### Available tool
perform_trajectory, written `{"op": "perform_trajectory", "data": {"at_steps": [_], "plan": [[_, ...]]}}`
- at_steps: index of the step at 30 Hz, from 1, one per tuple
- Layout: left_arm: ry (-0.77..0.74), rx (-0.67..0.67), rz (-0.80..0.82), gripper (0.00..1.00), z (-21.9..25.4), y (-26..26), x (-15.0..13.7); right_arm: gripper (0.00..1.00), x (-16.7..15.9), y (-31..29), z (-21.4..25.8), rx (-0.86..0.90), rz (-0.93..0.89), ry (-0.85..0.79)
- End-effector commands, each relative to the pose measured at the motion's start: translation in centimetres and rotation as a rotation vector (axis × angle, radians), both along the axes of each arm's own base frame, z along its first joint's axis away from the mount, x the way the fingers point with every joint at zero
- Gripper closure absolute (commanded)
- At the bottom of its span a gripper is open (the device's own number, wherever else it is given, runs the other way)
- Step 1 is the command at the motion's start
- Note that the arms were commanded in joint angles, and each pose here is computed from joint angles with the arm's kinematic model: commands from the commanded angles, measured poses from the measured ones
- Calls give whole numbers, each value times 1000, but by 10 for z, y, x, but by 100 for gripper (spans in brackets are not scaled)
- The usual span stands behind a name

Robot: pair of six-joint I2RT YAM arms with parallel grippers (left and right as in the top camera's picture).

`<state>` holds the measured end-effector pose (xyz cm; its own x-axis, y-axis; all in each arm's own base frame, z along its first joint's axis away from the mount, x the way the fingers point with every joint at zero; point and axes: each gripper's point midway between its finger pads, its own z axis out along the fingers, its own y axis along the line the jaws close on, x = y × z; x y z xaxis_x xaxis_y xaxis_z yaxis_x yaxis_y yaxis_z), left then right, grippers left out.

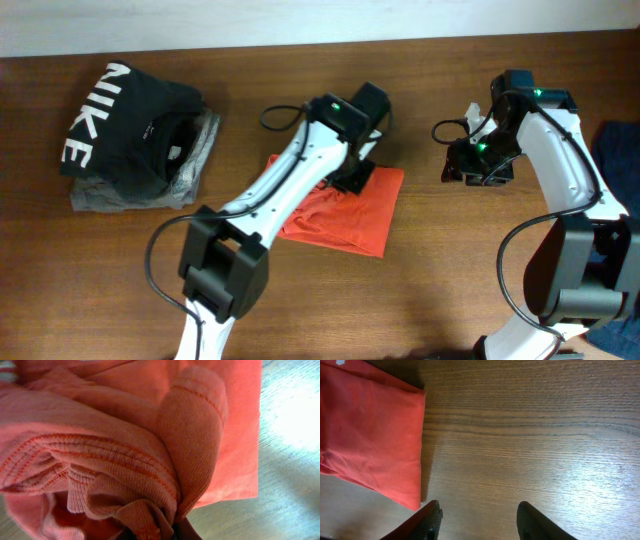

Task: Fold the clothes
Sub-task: 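Fold the left end rightward over the shirt with the left gripper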

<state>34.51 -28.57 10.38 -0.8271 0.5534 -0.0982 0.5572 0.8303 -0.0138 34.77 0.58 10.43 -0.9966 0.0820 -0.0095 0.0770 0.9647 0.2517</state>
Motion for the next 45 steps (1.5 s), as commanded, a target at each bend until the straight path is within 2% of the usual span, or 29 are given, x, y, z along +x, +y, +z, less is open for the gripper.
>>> {"op": "perform_trajectory", "data": {"at_steps": [1, 12, 14, 18, 19, 22, 23, 29, 34, 38, 45], "plan": [[-9, 0, -26, 99, -9, -20, -7, 46, 3, -1, 8, 0, -2, -23], [-49, -37, -89, 94, -8, -50, -17, 46, 3, -1, 8, 0, -2, -23], [-47, -18, -86, 99, -8, -46, -18, 46, 3, -1, 8, 0, -2, -23], [-45, -7, -75, 99, -8, -40, -15, 47, -1, -1, 7, 1, -2, -8], [-45, -7, -70, 99, -8, -38, -14, 51, -3, -1, 6, 2, -6, 2], [-42, -4, -49, 99, -7, -30, -8, 87, -10, 3, -6, 20, -35, 37], [-39, -2, -43, 99, -6, -28, -6, 96, -12, 8, -10, 54, -35, 40], [-30, -10, -31, 99, -4, -24, -4, 96, -17, 42, -43, 261, -36, 8], [1, -75, -39, 100, 3, -36, -9, 96, -11, 65, -67, 412, -16, -103], [15, -87, -42, 100, 11, -37, -12, 96, -20, 67, -83, 421, -24, -106], [56, -209, -72, 100, 43, -60, -24, 96, -25, 62, -96, 385, -44, -101]]}}
